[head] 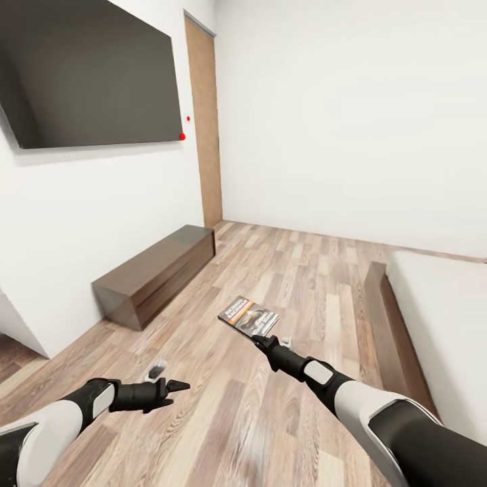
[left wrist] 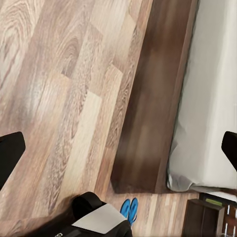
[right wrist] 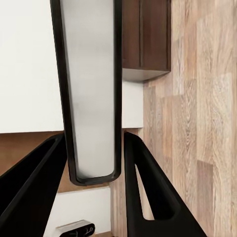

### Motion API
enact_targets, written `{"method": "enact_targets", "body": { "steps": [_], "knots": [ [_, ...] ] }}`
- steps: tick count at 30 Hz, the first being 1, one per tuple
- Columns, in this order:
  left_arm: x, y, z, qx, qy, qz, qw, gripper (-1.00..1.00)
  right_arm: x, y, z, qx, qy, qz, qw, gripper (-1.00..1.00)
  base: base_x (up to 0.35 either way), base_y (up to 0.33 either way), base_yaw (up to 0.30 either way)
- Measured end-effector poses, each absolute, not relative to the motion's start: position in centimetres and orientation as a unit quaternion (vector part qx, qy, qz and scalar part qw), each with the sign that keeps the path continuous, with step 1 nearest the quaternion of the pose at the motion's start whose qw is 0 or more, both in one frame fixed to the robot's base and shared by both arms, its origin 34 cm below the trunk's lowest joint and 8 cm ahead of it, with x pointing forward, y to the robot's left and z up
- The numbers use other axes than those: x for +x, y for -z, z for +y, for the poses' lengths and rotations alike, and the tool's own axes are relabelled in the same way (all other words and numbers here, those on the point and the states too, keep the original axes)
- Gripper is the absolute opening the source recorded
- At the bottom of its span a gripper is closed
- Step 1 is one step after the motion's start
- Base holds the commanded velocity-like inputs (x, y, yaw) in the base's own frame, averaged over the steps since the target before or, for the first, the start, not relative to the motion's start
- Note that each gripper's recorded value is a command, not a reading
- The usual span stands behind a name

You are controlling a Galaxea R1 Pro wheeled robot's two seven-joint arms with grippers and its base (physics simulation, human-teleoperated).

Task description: In the bedroom, move the book from the bed onto either nightstand, and place the two sandals side by side next to the bed.

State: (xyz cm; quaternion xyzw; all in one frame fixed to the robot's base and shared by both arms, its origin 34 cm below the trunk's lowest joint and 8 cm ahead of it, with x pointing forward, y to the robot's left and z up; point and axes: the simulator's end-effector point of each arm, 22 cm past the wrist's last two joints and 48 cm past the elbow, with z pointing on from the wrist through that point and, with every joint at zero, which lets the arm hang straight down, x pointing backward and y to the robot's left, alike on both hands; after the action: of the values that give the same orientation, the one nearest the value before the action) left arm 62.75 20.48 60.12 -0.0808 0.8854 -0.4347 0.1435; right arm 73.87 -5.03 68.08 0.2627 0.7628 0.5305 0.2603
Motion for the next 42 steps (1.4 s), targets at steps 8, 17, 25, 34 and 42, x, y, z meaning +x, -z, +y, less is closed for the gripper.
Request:
{"method": "enact_targets", "body": {
  "steps": [8, 17, 25, 34, 42],
  "knots": [
    [62.75, -60.16, 20.50, -0.081, 0.435, 0.885, 0.144, 1.00, 73.84, -68.10, -4.94, 0.263, -0.531, 0.762, 0.260, -1.00, 0.090, 0.000, -0.055],
    [62.75, -60.14, 20.50, -0.081, 0.435, 0.885, 0.144, 1.00, 73.80, -68.03, -4.91, 0.263, -0.531, 0.763, 0.259, -1.00, 0.096, 0.000, -0.006],
    [62.77, -60.11, 20.47, -0.081, 0.434, 0.886, 0.144, 1.00, 73.80, -68.02, -4.92, 0.263, -0.530, 0.763, 0.259, -1.00, 0.108, 0.000, 0.000],
    [62.75, -60.09, 20.50, -0.081, 0.434, 0.886, 0.144, 1.00, 73.81, -68.00, -4.97, 0.263, -0.530, 0.763, 0.261, -1.00, 0.111, 0.000, 0.000],
    [62.77, -60.10, 20.55, -0.081, 0.434, 0.886, 0.144, 1.00, 73.79, -67.91, -5.08, 0.265, -0.529, 0.763, 0.261, -1.00, 0.111, 0.000, 0.000]
  ]
}}
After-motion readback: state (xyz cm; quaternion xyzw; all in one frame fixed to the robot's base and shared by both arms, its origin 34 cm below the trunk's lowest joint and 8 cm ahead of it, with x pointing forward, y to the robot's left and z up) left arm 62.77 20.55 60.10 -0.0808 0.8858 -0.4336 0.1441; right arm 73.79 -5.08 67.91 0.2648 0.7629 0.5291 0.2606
